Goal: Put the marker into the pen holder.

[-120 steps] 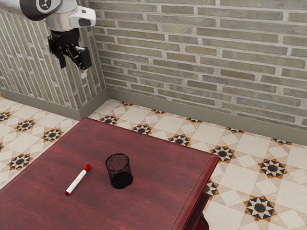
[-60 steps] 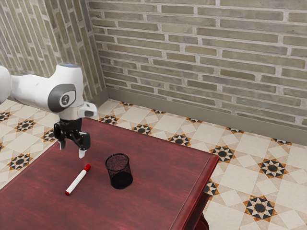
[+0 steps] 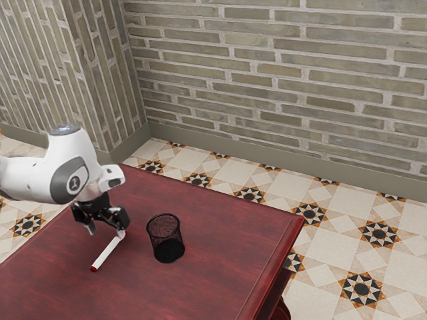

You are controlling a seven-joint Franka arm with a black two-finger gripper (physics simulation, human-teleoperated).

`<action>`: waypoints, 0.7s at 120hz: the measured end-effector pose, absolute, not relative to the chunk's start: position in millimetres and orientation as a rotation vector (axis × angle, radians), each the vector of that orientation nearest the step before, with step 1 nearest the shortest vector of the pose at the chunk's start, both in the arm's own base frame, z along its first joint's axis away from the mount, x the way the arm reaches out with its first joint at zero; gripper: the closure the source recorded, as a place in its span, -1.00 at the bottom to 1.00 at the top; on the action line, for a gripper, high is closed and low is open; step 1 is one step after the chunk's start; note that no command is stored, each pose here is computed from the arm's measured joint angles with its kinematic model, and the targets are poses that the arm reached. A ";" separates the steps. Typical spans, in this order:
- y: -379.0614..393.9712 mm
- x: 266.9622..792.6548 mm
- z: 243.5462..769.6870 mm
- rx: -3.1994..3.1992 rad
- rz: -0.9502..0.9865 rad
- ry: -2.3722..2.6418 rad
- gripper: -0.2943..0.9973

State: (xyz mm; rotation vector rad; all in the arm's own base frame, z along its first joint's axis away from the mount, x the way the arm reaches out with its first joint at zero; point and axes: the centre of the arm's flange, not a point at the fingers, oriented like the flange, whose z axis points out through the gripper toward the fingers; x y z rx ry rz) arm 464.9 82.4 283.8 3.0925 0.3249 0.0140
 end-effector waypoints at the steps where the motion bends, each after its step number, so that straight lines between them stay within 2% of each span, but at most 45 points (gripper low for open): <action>1: 82.0 465.0 283.1 3.093 0.016 0.325 -0.54; 16: 79.1 467.2 277.1 3.101 0.044 0.328 -0.54; 56: 92.3 456.1 266.9 3.148 -0.027 0.287 -0.53; 84: 97.0 475.9 254.9 3.181 -0.017 0.227 -0.50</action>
